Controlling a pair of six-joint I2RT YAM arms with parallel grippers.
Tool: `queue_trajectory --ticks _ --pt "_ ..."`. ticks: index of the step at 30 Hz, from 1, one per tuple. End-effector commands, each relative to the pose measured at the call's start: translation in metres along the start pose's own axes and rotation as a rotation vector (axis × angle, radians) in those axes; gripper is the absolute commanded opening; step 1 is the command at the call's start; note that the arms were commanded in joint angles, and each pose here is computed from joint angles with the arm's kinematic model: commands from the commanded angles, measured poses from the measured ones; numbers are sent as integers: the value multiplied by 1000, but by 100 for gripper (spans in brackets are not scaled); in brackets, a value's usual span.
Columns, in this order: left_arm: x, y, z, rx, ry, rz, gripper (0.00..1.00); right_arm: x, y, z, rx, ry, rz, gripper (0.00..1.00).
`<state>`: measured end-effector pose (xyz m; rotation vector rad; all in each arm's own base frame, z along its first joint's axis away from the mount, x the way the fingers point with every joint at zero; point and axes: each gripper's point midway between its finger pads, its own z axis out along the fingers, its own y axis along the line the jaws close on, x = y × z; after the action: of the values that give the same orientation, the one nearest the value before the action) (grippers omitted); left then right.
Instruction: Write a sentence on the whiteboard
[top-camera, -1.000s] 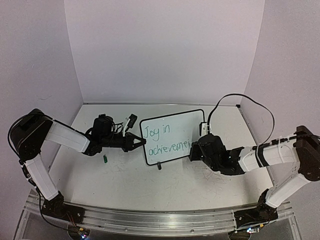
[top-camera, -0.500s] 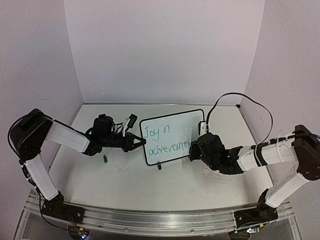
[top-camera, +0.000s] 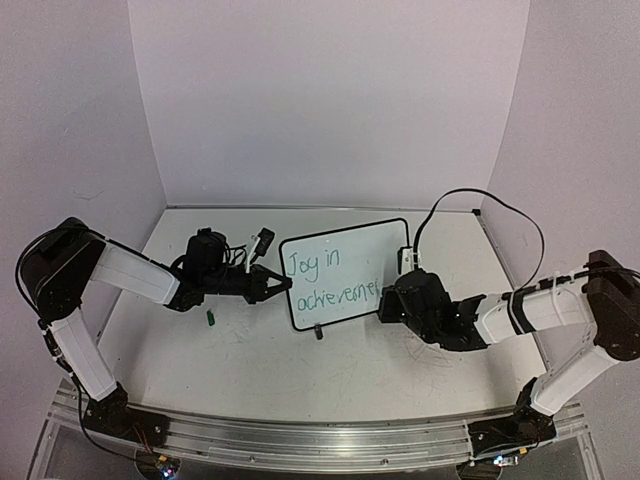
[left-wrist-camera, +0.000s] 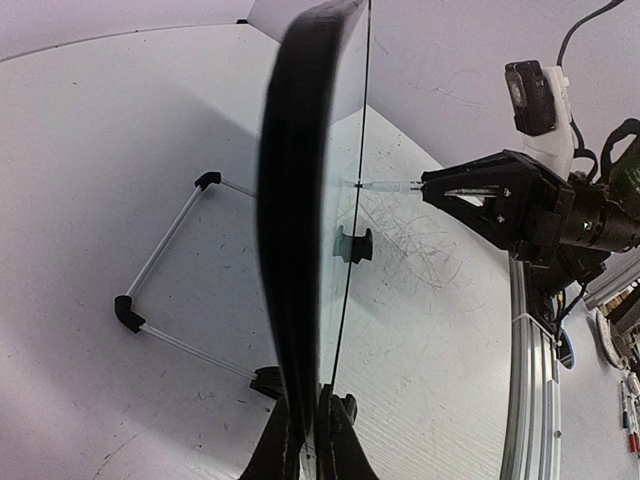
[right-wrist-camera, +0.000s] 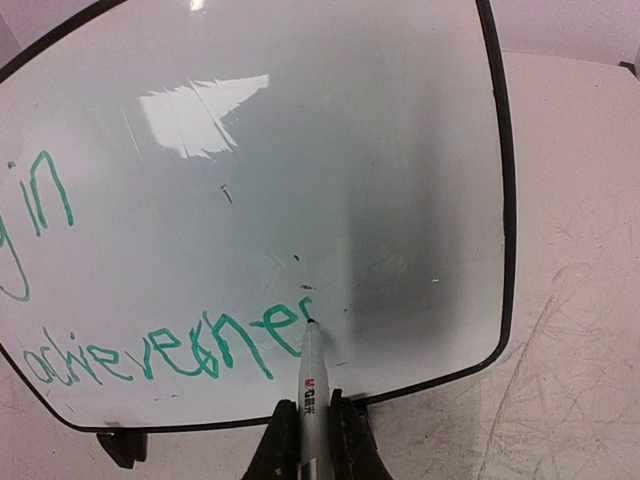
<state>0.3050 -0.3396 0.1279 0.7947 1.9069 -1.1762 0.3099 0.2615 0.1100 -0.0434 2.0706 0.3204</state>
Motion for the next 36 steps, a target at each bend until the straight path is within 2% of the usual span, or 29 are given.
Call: queue_trajectory --ticks 1,6,18,36 --pt "-11 1 2 -18 -13 42 0 11 -4 2 4 21 18 0" --pt "-11 1 2 -17 -13 42 0 17 -3 3 5 35 17 0" --pt "-11 0 2 -16 -14 43 0 -20 7 -5 -7 -52 25 0" --pt "-10 1 2 -20 -11 44 0 -39 3 -8 22 -100 26 0"
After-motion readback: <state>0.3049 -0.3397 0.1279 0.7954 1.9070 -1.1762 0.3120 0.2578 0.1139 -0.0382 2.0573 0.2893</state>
